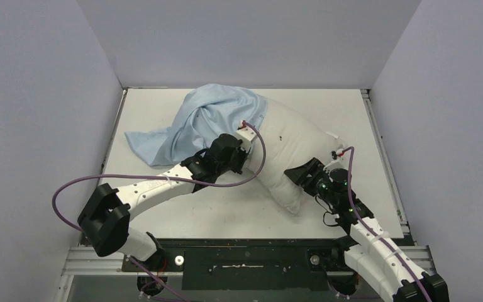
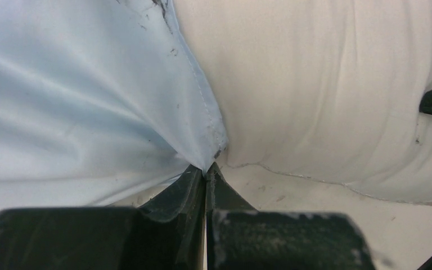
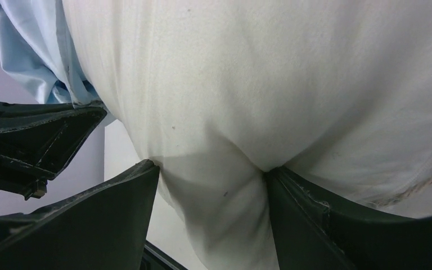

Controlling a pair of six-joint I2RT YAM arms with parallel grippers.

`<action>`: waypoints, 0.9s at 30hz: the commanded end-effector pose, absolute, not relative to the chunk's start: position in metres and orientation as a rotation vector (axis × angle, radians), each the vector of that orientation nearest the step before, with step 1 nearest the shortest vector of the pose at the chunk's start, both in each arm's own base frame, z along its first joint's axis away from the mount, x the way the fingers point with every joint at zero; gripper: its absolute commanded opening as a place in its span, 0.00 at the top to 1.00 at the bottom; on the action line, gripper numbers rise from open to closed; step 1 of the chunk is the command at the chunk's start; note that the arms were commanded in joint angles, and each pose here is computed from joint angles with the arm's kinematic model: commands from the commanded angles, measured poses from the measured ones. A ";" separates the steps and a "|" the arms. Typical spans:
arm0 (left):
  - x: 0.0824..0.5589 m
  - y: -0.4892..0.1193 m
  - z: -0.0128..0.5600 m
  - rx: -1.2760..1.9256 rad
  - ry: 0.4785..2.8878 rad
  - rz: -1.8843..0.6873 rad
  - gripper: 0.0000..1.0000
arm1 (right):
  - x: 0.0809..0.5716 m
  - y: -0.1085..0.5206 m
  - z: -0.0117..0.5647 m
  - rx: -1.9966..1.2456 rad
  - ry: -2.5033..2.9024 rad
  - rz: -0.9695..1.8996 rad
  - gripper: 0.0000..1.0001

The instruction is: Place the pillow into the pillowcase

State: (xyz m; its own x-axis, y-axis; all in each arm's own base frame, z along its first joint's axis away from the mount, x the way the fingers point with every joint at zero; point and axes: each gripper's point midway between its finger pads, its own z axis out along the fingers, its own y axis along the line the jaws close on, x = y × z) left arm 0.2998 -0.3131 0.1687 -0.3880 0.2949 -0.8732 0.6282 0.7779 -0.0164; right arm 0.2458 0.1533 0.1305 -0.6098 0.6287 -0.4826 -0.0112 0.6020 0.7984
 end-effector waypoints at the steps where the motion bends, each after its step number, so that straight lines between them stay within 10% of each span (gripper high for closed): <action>1: 0.289 -0.337 0.226 0.656 1.818 -0.593 1.00 | 0.247 0.171 0.153 0.409 1.988 1.090 0.32; 27: 0.311 -0.296 0.279 0.464 1.701 -0.592 1.00 | 0.252 0.152 0.217 -0.262 2.059 0.303 0.10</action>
State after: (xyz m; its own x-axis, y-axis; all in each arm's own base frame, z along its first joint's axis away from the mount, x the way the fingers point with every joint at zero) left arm 0.3093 -0.2804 0.2222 -0.3101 0.1532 -0.9383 0.5499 0.8340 -0.0455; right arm 0.2421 0.1422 0.1881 -0.5883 0.0718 -0.8055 -0.2202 0.9442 0.2450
